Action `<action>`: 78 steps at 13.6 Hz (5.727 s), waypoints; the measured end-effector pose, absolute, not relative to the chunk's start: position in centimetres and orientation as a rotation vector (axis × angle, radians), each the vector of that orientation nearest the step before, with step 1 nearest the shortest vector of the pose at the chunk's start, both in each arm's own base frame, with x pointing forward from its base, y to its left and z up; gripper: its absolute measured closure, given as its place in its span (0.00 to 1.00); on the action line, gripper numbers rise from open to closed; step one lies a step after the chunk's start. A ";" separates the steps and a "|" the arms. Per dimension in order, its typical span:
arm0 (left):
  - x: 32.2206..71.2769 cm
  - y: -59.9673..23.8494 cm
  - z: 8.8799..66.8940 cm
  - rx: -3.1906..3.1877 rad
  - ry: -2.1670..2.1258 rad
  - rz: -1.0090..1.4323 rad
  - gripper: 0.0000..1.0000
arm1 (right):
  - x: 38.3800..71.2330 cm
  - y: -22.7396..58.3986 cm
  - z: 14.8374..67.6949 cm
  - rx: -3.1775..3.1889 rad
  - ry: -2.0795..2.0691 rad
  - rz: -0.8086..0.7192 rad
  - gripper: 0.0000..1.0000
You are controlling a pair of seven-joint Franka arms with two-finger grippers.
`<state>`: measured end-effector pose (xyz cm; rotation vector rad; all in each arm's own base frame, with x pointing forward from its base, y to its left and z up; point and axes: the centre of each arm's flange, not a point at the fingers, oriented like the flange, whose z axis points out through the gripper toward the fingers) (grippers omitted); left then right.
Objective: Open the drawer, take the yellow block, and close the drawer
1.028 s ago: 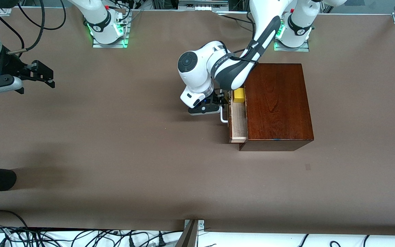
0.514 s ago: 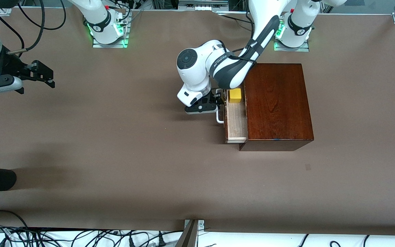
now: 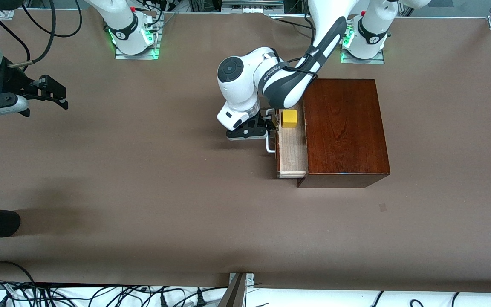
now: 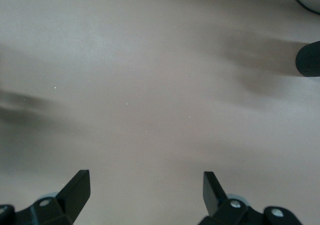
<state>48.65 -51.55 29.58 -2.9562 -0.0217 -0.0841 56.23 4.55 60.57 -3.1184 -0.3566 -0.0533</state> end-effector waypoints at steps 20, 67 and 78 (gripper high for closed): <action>61.3 -11.2 57.6 -3.141 0.002 0.290 0.00 | 56.0 11.7 58.9 -3.068 -0.537 -0.006 0.00; 55.3 -0.1 56.8 -3.128 -0.035 0.044 0.00 | 43.9 66.2 35.5 -2.186 -2.263 -0.353 0.44; 54.5 -3.4 57.4 -3.143 0.054 0.135 0.00 | 57.1 48.8 54.9 -2.632 -1.758 -0.465 0.44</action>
